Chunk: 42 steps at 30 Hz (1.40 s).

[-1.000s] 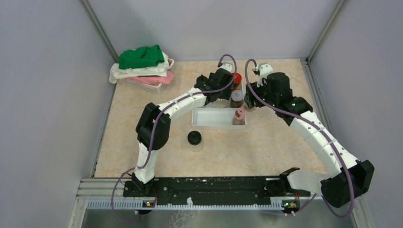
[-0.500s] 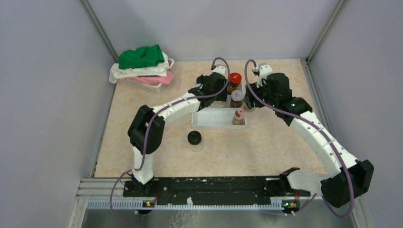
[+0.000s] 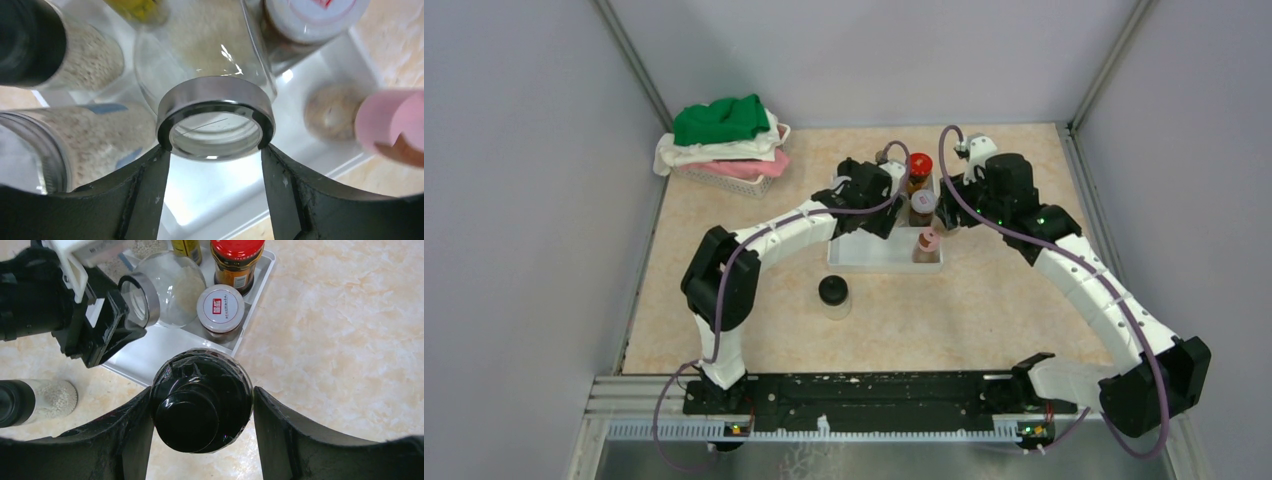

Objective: Organize the condiment bottles
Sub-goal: Place the bottle in the storage box.

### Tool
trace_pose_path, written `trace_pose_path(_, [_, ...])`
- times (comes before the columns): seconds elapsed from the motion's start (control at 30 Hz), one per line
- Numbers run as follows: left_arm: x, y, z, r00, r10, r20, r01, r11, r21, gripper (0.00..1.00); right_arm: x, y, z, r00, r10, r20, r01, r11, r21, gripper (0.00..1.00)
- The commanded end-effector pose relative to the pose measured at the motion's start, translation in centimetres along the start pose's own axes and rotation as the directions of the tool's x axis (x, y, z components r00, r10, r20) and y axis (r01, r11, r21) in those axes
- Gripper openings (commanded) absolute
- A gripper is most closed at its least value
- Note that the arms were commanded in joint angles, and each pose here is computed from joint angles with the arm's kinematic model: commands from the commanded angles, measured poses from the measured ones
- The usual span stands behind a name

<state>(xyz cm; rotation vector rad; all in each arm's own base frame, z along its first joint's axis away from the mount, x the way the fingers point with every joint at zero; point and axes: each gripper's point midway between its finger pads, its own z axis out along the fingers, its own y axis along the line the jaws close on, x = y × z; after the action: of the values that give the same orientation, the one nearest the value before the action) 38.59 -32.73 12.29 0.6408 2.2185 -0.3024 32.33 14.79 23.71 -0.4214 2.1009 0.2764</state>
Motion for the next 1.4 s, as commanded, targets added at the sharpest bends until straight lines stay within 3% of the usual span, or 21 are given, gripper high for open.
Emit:
trace_pose_path(0.0, [0.8,-1.7,-2.4,0.995,0.093,-0.045,-0.085,0.986,0.146,0.46,-2.8,0.1,-1.0,0.994,0.019,0.109,-0.018,1.0,-0.015,0.25])
trace_pose_path(0.2, [0.4,0.7,-3.1,0.992,0.102,-0.081,-0.087,0.982,0.165,0.48,-2.7,0.2,-1.1,0.994,0.024,0.107,-0.022,1.0,-0.019,0.25])
trace_pose_path(0.57, [-2.9,1.1,-4.1,0.997,0.071,-0.017,-0.067,0.985,0.161,0.49,-2.5,0.4,-1.0,0.994,0.032,0.108,-0.029,0.999,-0.032,0.25])
trace_pose_path(0.63, [-3.8,0.7,-4.8,0.998,0.066,0.014,-0.067,0.981,0.183,0.52,-2.6,0.4,-1.1,0.994,0.033,0.107,-0.03,0.999,-0.032,0.24])
trace_pose_path(0.73, [-4.9,0.2,-6.0,0.997,0.06,0.055,-0.07,0.977,0.203,0.69,-2.9,0.7,-1.1,0.993,0.033,0.11,-0.028,0.999,-0.046,0.24])
trace_pose_path(0.97, [-7.0,1.2,-9.0,0.989,0.054,0.135,-0.074,0.986,0.148,0.71,-3.3,2.0,-1.4,0.993,0.043,0.113,-0.029,0.993,-0.116,0.21])
trace_pose_path(1.37, [-8.1,5.0,-14.4,0.979,-0.005,0.206,0.015,0.999,-0.046,0.71,-5.3,10.4,-0.8,0.993,-0.064,0.096,0.094,0.935,-0.343,0.19])
